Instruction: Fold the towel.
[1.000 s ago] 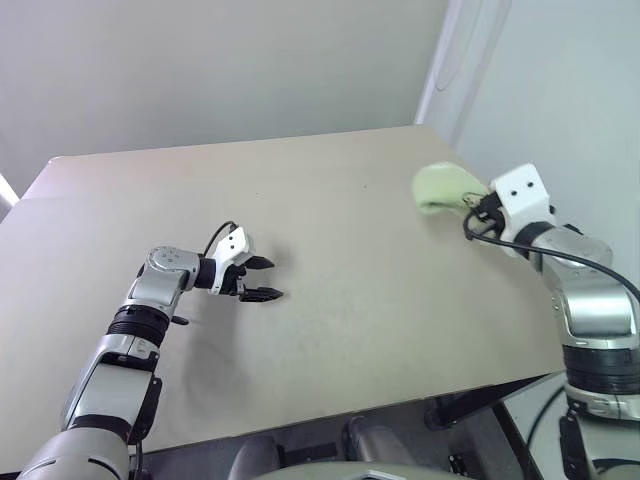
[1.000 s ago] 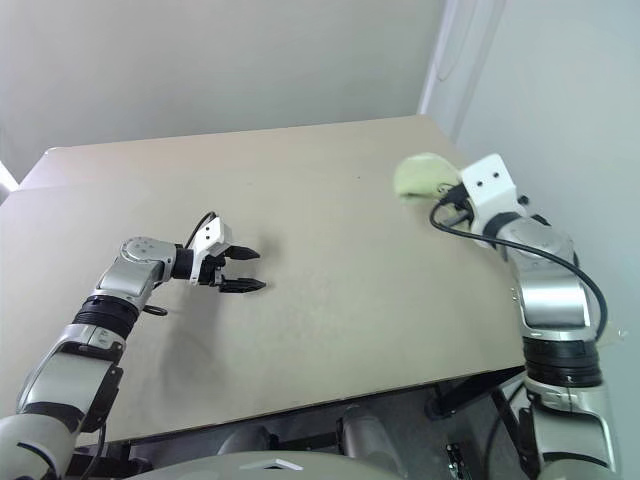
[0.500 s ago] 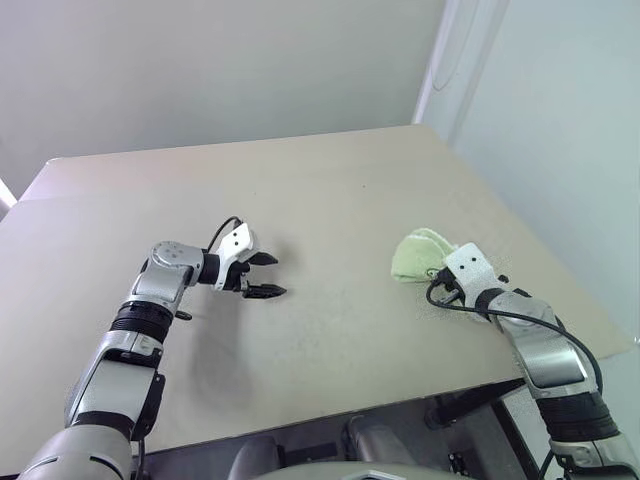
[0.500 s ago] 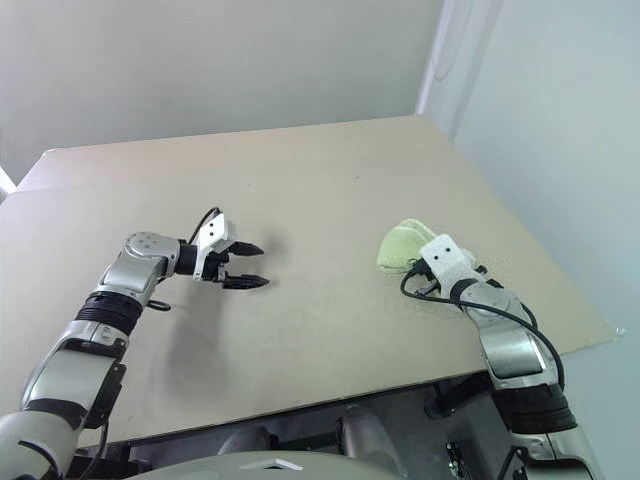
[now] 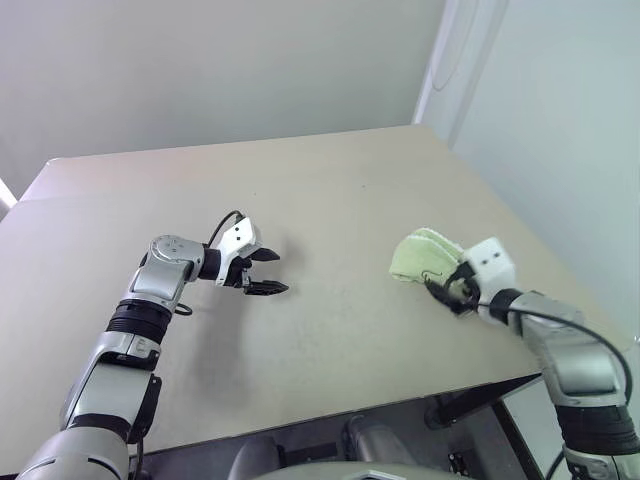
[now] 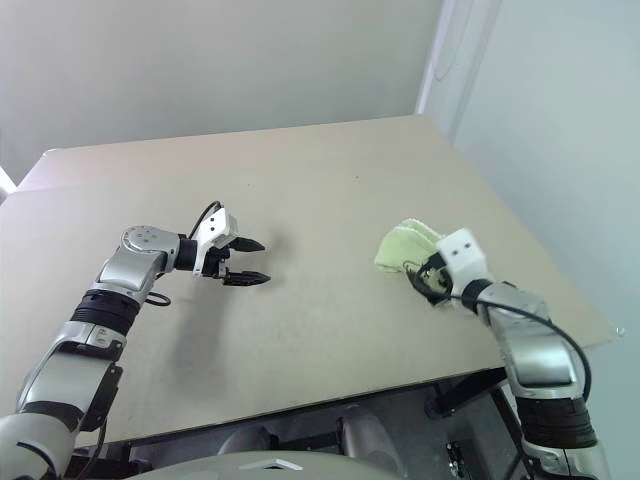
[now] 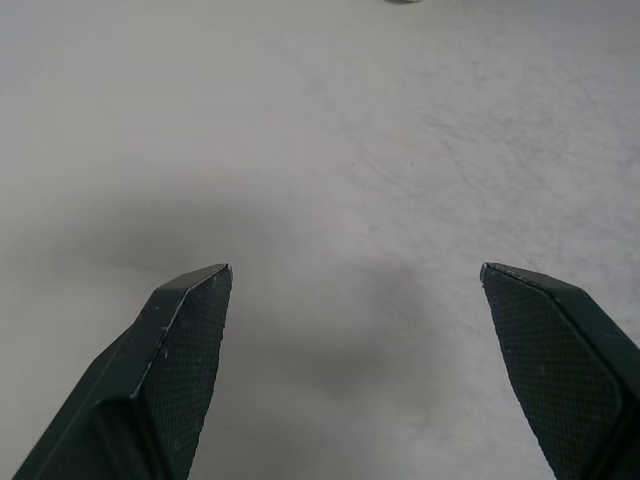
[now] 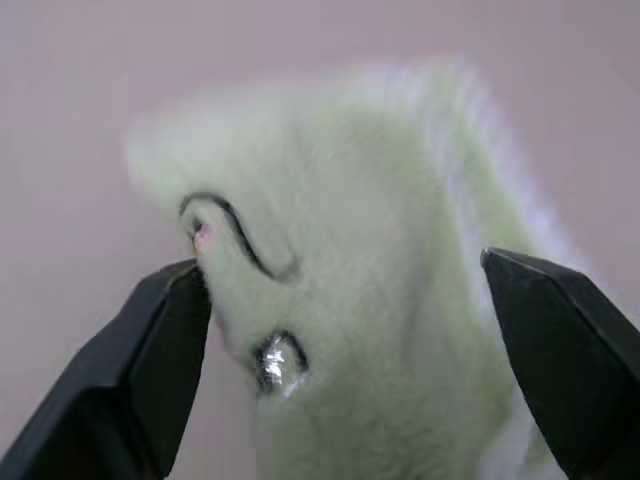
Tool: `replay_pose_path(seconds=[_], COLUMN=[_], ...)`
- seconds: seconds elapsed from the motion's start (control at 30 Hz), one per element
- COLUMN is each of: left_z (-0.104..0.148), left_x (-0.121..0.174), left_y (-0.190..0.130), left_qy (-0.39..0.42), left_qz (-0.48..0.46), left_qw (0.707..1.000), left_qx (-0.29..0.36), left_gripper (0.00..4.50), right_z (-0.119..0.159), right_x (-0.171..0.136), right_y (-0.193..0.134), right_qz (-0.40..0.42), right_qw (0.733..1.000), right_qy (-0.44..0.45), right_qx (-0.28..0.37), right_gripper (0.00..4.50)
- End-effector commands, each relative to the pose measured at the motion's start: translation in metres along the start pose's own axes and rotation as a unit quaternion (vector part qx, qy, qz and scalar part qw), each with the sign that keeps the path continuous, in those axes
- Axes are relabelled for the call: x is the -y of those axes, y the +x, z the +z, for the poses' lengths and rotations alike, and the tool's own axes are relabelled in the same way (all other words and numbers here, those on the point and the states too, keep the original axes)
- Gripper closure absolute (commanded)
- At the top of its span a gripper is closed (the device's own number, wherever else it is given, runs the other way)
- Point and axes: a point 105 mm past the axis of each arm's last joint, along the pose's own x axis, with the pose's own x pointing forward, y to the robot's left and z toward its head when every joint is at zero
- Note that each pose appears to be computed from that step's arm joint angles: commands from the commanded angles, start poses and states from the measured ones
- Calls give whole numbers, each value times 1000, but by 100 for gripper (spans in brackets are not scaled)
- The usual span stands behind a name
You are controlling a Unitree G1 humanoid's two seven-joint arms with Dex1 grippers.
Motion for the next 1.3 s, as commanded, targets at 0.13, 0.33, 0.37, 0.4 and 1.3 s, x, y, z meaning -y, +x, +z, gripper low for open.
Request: replay_pose_path(seconds=[0.13,0.33,0.37,0.4,1.3], left_z=[14,14,14,15,32], left_x=[-1,-1,-1,-1,6], left_y=[-4,-7,-7,-8,-37], left_qy=[14,14,14,12,-61], left_qz=[6,8,8,9,8], left_qw=[1000,1000,1000,1000,995], left_qx=[15,12,12,14,83], left_gripper=[28,28,28,28,28], right_z=[33,-1,-8,-18,5], right_x=[0,-14,-15,-14,-9], right_y=[7,31,34,37,18], right_qz=[-20,-29,-32,-39,22], right_qw=[991,993,994,994,995], right_qy=[106,107,104,97,68], right_qx=[78,35,25,13,68], right_gripper=[4,4,4,4,4])
